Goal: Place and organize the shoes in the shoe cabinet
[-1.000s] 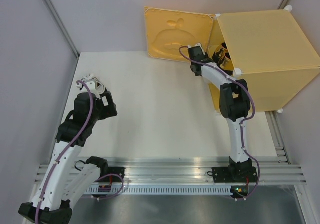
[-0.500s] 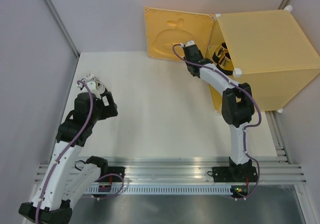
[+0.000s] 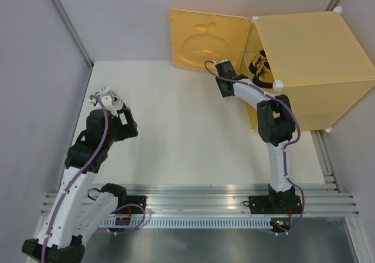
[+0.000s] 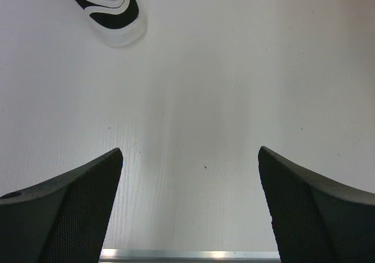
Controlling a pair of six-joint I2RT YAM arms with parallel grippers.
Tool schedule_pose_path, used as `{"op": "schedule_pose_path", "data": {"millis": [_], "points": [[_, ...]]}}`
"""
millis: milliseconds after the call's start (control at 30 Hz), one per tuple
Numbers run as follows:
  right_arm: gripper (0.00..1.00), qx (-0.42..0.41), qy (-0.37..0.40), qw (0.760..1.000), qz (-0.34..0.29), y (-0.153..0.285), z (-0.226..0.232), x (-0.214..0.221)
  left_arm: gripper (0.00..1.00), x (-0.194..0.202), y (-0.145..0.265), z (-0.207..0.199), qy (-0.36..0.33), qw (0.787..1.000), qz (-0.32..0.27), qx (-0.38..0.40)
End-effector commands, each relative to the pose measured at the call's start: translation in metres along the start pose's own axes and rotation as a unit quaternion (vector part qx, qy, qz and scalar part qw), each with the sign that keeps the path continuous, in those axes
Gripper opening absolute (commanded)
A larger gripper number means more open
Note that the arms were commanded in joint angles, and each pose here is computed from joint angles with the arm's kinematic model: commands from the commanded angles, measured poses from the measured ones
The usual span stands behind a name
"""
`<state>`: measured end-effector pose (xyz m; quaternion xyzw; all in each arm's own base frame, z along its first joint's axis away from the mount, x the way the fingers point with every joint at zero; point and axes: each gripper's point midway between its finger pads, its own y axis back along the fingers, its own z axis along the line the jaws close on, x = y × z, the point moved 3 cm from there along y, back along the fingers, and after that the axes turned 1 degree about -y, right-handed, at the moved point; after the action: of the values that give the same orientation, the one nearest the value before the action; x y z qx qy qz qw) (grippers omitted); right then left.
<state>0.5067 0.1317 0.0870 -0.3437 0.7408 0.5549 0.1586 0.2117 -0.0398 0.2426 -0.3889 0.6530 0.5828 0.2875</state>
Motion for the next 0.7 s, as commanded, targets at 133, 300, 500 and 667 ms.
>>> {"op": "schedule_pose_path", "data": {"millis": [133,300,500,667], "points": [[0.53,0.041,-0.039,0.998,0.018,-0.031,-0.023,0.011,0.99,-0.011,0.004,-0.004,-0.005,1.000,-0.017,0.011],[0.52,0.074,-0.043,0.996,0.023,-0.041,-0.038,0.012,0.99,-0.012,0.004,-0.003,-0.007,1.000,-0.020,0.008],[0.53,0.075,-0.055,0.996,0.019,-0.042,-0.045,0.010,0.99,-0.013,0.001,-0.004,-0.009,1.000,-0.015,0.006],[0.53,0.064,-0.059,0.996,0.013,-0.044,-0.042,0.005,0.99,-0.014,-0.002,-0.004,-0.011,1.000,-0.012,0.006]]}}
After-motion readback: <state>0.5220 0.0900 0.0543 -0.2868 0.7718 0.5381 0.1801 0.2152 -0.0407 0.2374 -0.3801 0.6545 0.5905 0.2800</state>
